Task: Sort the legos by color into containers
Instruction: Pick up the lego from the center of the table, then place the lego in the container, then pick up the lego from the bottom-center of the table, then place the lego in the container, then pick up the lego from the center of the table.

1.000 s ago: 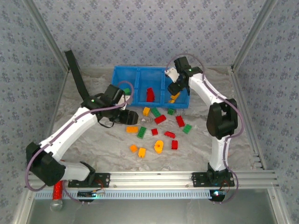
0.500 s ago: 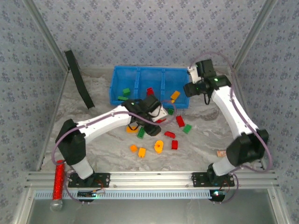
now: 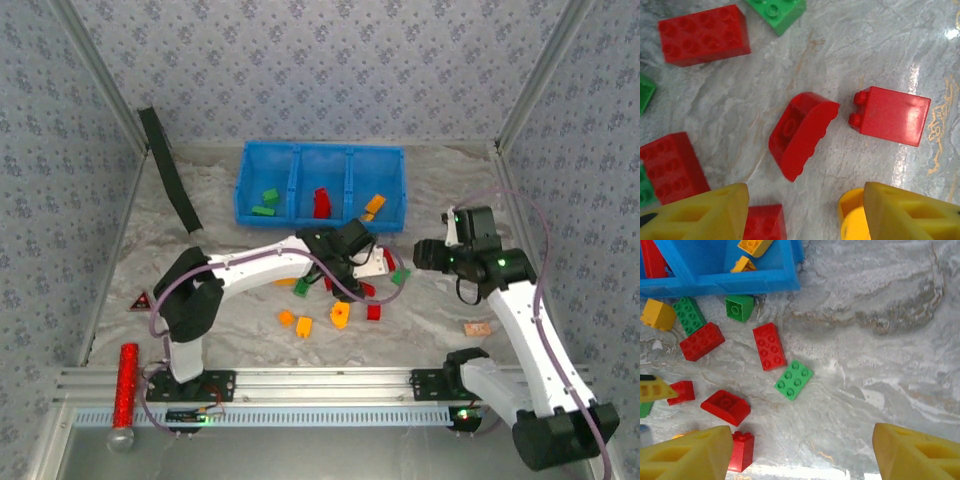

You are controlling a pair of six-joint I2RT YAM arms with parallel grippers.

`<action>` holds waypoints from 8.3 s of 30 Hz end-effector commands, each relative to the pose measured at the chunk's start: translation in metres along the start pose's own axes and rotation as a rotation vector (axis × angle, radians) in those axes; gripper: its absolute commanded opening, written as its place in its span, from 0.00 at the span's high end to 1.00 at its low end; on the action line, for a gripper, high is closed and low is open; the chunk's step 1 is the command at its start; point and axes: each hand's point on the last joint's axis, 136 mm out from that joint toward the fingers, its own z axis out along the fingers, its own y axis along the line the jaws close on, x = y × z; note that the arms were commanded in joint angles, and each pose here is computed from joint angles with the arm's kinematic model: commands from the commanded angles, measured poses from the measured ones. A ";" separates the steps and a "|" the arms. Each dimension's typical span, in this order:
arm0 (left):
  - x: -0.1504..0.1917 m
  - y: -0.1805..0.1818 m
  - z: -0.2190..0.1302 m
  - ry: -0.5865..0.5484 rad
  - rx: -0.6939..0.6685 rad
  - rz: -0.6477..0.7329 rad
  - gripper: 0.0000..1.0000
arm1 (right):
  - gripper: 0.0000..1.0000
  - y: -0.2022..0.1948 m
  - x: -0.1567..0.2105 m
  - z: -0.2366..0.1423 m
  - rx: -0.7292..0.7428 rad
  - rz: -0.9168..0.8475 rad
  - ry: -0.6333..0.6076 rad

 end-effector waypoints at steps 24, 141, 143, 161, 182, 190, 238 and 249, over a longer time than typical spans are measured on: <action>0.001 0.003 0.064 0.131 -0.024 0.164 0.37 | 0.21 0.004 -0.011 -0.023 -0.114 0.087 -0.124; -0.005 0.292 -0.151 -0.356 -0.193 -0.968 0.42 | 0.24 0.168 0.157 0.118 -0.043 -0.104 0.559; -0.006 0.287 -0.162 -0.362 -0.199 -0.959 0.42 | 0.24 0.168 0.162 0.122 -0.034 -0.110 0.566; 0.062 0.204 -0.204 -0.281 -0.289 -0.990 0.39 | 0.61 0.163 0.185 0.134 -0.004 -0.185 0.624; 0.177 0.053 -0.164 -0.103 -0.250 -1.266 0.35 | 0.67 0.110 -0.067 0.086 0.011 -0.258 0.226; 0.176 0.027 -0.127 -0.007 -0.208 -1.235 0.35 | 0.67 0.105 -0.122 0.140 0.071 -0.283 0.155; 0.136 0.022 0.002 0.193 -0.085 -1.122 0.46 | 0.39 0.104 -0.137 0.147 -0.016 -0.278 0.117; 0.136 0.030 0.013 0.223 -0.112 -1.101 0.67 | 0.39 0.093 -0.084 0.079 -0.037 -0.250 0.124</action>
